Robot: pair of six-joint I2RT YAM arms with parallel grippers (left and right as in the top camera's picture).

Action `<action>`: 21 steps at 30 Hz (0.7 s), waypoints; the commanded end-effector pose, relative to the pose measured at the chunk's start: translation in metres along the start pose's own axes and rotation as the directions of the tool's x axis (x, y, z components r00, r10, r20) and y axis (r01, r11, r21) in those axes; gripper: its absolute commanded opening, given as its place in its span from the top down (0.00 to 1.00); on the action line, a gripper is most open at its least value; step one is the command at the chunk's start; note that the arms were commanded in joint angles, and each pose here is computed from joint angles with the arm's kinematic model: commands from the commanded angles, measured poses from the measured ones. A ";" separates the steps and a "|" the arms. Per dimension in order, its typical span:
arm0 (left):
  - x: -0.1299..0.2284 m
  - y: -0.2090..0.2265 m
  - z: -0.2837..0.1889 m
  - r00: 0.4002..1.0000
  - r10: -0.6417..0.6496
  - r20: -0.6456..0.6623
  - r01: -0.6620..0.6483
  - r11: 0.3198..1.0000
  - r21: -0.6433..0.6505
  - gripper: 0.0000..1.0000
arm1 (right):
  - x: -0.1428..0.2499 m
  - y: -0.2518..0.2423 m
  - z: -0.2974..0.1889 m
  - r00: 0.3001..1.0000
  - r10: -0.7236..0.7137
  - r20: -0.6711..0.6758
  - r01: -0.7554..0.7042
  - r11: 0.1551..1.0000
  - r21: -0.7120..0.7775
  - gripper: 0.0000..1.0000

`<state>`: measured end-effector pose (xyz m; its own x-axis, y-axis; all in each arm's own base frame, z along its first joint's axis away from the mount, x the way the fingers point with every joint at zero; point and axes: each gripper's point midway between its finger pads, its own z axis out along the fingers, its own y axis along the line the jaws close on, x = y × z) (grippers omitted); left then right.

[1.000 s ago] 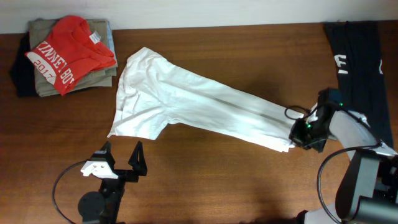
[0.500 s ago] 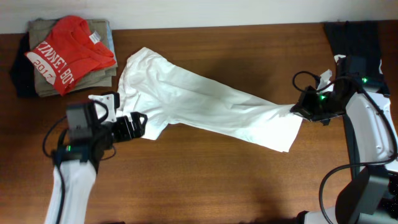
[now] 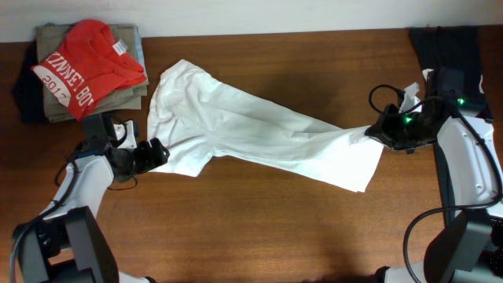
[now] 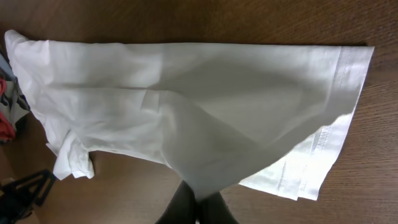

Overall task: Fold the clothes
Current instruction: 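Grasp the shirt's left end with the left gripper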

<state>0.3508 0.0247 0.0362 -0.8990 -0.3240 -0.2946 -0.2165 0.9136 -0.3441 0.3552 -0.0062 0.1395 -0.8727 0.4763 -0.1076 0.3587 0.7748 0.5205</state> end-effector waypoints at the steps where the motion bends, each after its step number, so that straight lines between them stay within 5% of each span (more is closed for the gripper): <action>1: 0.000 -0.019 0.004 0.997 0.079 -0.012 -0.079 0.996 0.031 0.10 | -0.002 0.006 -0.005 1.000 -0.025 0.015 0.025 1.000 -0.017 0.96; 9: 0.016 -0.008 0.012 0.995 0.064 -0.081 -0.066 0.997 -0.026 0.17 | -0.001 0.006 -0.005 0.999 -0.030 0.012 0.030 0.999 -0.015 0.96; 14: 0.019 -0.005 0.018 0.994 0.058 -0.097 -0.061 0.998 -0.028 0.47 | -0.001 0.006 -0.005 0.999 -0.030 0.012 0.030 0.999 -0.015 0.96; 18: 0.007 -0.008 0.014 0.995 0.069 -0.067 -0.070 0.997 -0.025 1.00 | -0.003 0.005 -0.005 0.999 -0.033 0.019 0.033 0.999 -0.010 0.96; 21: -0.007 -0.015 0.000 0.996 0.076 -0.047 -0.077 0.997 -0.023 1.00 | -0.004 0.005 -0.005 0.999 -0.036 0.024 0.036 0.999 -0.011 0.96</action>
<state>0.3452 0.0104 0.0245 -0.9394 -0.2542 -0.2299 -0.1783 0.9353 -0.3056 0.3556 -0.0063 0.1396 -0.8777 0.4647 -0.1172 0.3448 0.7822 0.5188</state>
